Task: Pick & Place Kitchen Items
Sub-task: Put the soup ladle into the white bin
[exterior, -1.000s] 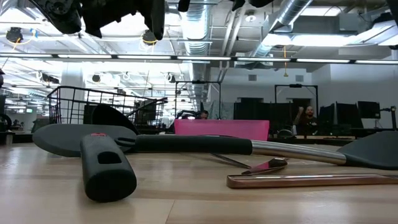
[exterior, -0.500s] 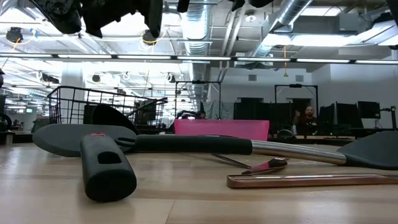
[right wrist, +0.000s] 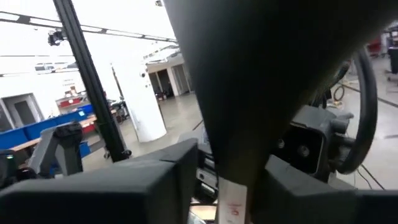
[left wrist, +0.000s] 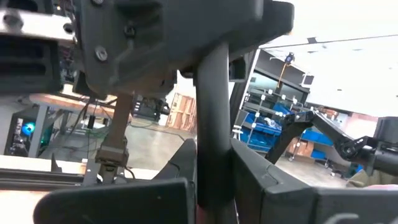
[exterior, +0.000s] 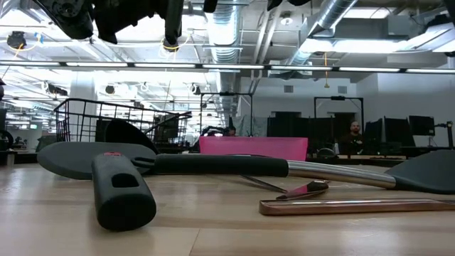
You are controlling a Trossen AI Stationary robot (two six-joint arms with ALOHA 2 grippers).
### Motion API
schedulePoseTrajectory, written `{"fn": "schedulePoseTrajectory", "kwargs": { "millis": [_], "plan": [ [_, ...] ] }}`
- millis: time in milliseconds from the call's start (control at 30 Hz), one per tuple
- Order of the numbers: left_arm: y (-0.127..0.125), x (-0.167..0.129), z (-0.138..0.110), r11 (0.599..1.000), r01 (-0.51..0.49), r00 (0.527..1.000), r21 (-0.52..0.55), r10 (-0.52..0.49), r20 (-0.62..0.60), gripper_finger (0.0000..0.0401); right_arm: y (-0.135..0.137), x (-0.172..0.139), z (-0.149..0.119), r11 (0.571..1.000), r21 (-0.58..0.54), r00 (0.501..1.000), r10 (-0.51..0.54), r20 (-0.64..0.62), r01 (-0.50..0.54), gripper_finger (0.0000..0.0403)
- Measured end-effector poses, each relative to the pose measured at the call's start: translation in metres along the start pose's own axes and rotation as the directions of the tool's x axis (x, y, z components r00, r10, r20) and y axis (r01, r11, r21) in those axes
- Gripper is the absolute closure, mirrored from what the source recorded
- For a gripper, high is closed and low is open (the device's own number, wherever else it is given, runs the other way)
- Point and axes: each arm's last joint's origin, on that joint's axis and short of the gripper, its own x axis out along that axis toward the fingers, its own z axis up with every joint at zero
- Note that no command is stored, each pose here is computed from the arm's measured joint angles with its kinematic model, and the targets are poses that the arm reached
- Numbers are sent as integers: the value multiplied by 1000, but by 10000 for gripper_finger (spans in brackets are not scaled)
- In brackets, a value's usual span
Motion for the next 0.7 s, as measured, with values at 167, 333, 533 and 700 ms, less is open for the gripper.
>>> {"fn": "schedulePoseTrajectory", "kwargs": {
  "millis": [167,333,533,700],
  "plan": [
    [-1,0,1,1000,0,1000,-15,0,6,365,3,-10,15,999,-9,999,36,-11,-36,208],
    [-1,-1,2,999,2,1000,-52,-2,8,365,12,-23,30,999,-35,998,16,-55,-18,173],
    [-1,-3,4,986,1,1000,-168,1,14,365,24,-46,43,998,-44,983,-42,-177,35,179],
    [-5,-11,15,946,6,999,-324,10,47,365,41,-71,56,995,-72,959,-87,-269,71,195]
  ]
}}
